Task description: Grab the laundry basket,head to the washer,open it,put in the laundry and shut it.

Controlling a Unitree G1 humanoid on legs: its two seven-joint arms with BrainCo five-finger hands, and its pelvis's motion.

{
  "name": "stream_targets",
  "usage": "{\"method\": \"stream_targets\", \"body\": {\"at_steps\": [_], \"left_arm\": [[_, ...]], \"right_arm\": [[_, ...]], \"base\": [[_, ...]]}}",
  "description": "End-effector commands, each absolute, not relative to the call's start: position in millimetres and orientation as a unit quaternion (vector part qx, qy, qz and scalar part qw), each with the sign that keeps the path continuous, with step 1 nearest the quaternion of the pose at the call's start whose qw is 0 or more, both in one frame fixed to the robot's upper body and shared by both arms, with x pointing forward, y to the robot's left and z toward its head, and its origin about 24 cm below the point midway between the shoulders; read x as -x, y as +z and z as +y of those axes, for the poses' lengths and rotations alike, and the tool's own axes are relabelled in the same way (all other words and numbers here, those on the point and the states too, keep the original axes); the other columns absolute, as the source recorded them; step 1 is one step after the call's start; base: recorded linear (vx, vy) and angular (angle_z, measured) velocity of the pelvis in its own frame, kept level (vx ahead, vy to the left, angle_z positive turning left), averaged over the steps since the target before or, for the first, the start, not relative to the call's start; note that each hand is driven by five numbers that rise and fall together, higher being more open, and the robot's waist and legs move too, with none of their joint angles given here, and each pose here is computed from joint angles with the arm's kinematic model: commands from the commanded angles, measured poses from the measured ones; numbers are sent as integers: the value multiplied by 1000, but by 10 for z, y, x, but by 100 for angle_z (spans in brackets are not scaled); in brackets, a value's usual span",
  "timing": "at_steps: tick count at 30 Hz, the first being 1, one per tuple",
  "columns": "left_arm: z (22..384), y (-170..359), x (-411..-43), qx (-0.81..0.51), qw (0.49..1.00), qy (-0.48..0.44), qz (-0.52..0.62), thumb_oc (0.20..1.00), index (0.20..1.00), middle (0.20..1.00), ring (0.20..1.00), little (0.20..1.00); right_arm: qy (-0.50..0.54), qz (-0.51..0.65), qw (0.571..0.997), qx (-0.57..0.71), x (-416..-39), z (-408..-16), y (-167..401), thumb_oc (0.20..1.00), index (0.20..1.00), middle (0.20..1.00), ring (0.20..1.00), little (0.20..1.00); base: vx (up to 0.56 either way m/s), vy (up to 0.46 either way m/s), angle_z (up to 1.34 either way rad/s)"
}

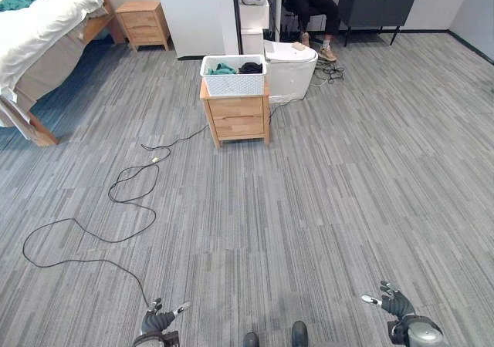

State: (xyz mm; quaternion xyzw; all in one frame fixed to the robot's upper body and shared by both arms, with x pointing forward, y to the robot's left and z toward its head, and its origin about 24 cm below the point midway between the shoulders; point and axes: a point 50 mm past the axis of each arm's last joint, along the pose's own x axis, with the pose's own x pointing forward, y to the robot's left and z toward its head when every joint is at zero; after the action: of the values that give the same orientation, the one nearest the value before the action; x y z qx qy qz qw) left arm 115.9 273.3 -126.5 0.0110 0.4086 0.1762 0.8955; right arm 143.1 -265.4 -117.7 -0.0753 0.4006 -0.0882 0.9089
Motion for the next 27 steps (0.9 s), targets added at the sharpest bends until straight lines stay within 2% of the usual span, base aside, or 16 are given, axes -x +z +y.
{"method": "stream_targets", "body": {"at_steps": [1, 18, 27], "left_arm": [[2888, -1139, -1306, -12, 908, 204, 367, 1000, 1000, 1000, 1000, 1000], [2941, -946, -1441, 20, 924, 238, 300, 1000, 1000, 1000, 1000, 1000], [2918, -925, -1542, 6, 929, 221, 298, 1000, 1000, 1000, 1000, 1000]], "right_arm": [[-103, 366, 924, 47, -1575, -2630, -1114, 1000, 1000, 1000, 1000, 1000], [-92, 313, 945, 32, -1872, -2524, -949, 1000, 1000, 1000, 1000, 1000], [-78, 306, 948, 35, -1919, -2456, -934, 1000, 1000, 1000, 1000, 1000]], "base": [[0, 0, 0], [16, 45, -5], [118, 61, 9]]}}
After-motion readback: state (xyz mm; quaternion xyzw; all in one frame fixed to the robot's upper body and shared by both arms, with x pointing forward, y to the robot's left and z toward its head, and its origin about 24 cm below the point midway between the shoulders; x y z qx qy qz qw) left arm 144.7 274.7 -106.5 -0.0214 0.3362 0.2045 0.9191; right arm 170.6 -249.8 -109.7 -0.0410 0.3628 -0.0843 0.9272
